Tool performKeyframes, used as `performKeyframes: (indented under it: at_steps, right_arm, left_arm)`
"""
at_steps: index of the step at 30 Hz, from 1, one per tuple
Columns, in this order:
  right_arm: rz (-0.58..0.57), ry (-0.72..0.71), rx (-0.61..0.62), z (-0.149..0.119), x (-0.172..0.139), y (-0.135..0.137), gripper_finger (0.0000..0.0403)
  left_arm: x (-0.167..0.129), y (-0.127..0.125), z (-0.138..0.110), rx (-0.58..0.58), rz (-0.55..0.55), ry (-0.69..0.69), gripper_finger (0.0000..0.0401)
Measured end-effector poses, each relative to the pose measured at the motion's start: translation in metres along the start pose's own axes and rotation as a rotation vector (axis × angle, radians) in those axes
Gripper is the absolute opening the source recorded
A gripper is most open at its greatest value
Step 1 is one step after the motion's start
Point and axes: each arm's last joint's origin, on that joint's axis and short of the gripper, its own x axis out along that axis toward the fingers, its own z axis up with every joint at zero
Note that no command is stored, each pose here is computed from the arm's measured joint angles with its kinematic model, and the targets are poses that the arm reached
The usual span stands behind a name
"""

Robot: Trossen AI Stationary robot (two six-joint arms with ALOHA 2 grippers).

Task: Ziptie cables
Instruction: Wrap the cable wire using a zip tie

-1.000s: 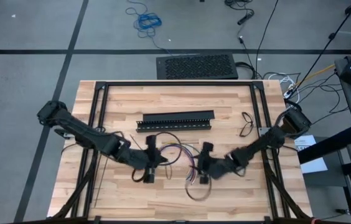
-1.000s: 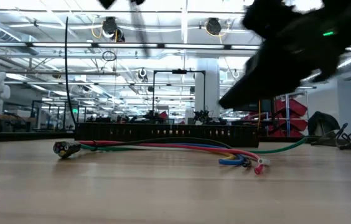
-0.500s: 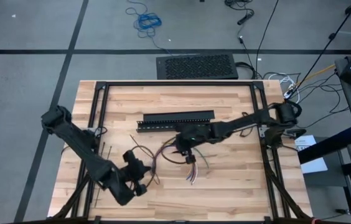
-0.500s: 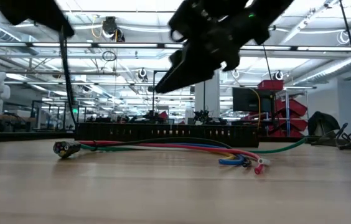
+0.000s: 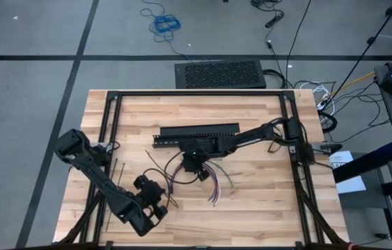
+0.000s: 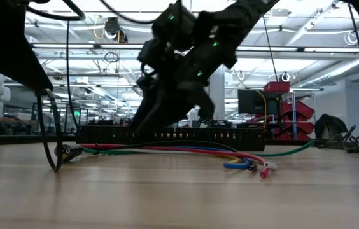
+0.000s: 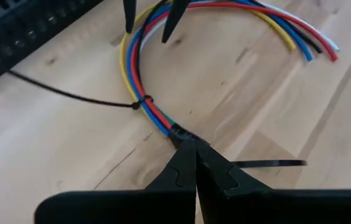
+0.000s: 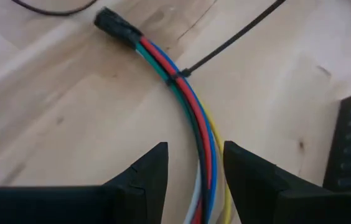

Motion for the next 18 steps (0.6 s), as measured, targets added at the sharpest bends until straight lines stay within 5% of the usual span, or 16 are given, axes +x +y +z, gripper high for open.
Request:
performKeyframes:
  at_steps: [9,18]
  right_arm:
    - [0.025,0.021,-0.041,-0.013,0.027,-0.018,0.0134]
    - [0.157,0.010,0.035,-0.032,0.033,-0.025,0.0014]
  left_arm:
    - [-0.001,0.004,-0.003,-0.056,0.029,0.039,0.0000]
    - [-0.003,0.012,-0.005,-0.080,0.103,0.051,0.0000]
